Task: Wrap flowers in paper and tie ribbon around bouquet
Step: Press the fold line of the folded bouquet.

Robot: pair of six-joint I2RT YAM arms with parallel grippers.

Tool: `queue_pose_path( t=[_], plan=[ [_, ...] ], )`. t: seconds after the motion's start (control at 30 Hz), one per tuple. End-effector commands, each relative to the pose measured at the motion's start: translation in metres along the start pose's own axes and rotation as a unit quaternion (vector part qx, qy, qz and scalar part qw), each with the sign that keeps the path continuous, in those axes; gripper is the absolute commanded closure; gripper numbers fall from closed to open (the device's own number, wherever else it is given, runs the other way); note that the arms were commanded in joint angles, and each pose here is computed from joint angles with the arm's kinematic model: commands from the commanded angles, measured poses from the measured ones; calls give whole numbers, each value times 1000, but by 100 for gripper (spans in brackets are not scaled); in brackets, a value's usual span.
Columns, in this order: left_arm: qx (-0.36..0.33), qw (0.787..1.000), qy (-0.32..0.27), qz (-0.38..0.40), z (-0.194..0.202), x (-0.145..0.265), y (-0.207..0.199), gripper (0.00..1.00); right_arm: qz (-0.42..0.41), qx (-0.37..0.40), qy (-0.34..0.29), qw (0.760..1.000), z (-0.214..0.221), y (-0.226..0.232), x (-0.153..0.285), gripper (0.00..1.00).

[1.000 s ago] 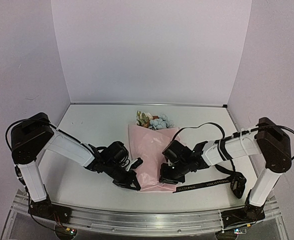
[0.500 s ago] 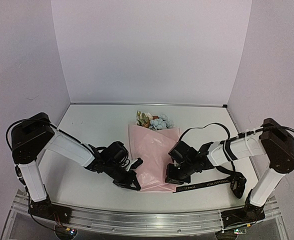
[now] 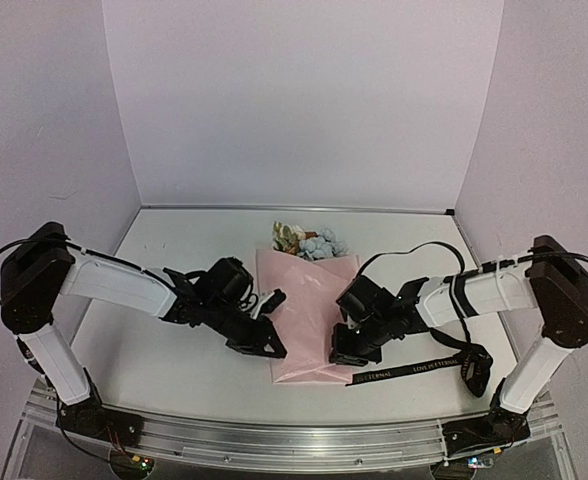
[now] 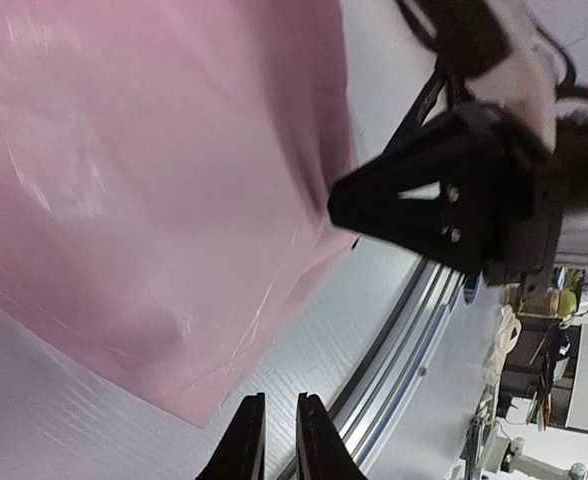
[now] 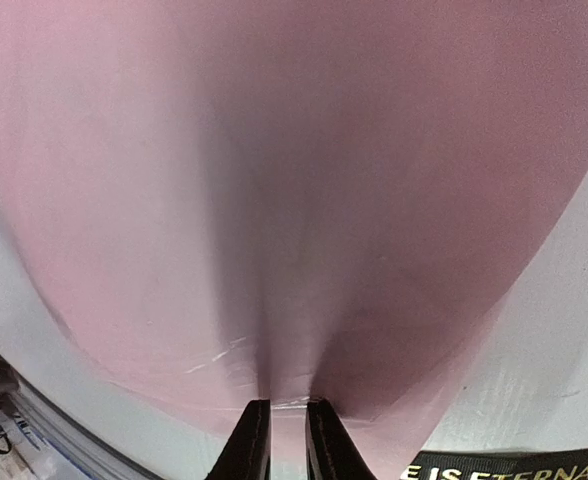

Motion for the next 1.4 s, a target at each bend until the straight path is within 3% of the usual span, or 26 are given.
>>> queue_pose_path(
  t=[0.0,0.4,0.8,1.37],
  plan=[
    [3,997,-70,-22,-46,38,13,87,-37,21,-10,999,-12,31,32,87],
    [9,1000,-20,-6,-63,5,51,91,-32,5,14,999,-18,35,21,87],
    [-5,999,16,29,-48,-26,37,91,0,9,19,1000,-13,16,9,87],
    [-7,1000,5,9,-34,0,37,87,58,-5,10,998,-8,-24,-15,88]
  ],
)
Point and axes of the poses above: each gripper's point midway between its finger pads, its own x axis back along the fingers, its own y axis along the line the jaws close on, z = x × y, the point moved 5 cm from there along x, back along the fingers, and after that the axes turned 10 degrees about -x, right-handed, at the moved point
